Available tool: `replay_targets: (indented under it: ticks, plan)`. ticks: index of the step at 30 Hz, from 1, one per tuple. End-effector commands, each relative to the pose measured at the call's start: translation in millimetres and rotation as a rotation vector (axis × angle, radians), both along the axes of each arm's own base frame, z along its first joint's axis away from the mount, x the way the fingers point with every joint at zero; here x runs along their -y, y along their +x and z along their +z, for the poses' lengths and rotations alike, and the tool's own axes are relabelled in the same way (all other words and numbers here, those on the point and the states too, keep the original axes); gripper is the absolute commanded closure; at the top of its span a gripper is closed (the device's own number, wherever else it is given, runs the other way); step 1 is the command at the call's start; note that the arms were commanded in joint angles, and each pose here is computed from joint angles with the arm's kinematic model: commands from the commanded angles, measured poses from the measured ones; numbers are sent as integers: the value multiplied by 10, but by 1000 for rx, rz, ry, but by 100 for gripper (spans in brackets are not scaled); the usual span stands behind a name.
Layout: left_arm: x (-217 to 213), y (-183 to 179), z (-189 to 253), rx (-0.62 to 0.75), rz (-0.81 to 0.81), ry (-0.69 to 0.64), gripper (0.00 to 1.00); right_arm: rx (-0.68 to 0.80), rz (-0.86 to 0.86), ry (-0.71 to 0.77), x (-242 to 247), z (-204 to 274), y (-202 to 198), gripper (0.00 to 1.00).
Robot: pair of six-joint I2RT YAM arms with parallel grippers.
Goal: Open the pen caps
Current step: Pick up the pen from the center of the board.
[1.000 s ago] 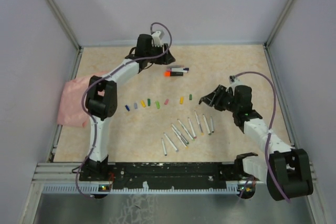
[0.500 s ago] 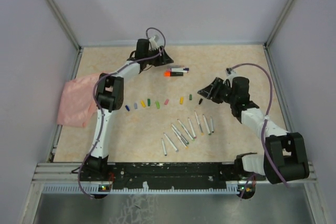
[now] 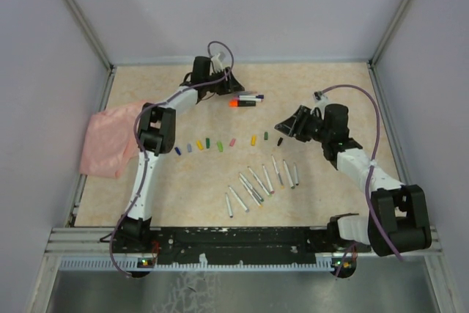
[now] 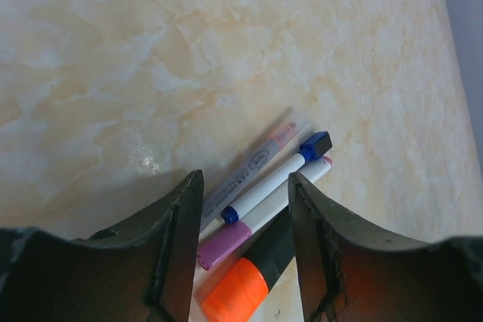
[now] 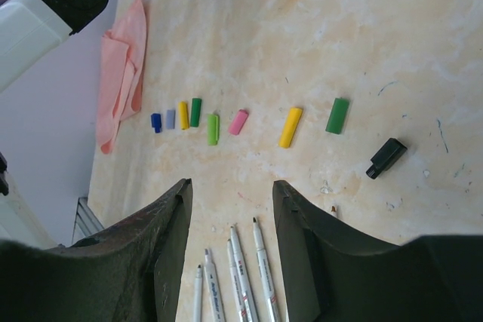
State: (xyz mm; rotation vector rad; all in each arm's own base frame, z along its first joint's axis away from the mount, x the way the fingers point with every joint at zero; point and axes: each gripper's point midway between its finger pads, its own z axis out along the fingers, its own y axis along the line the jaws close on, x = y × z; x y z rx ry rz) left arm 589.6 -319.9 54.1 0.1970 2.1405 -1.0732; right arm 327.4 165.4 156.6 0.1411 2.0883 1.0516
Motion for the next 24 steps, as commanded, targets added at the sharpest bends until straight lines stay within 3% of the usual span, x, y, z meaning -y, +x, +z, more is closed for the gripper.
replay_targets:
  ticks: [1,20,24]
  plan:
    - [48,-236,-117,-38,-87,15,46,102,13,11,-7,291,72,53]
    - [-41,-891,-39,-95,-173,45,44,107,11,33,5,263,-110,53]
    - [-125,-917,-52,-94,-131,95,40,104,11,38,5,255,-134,53]
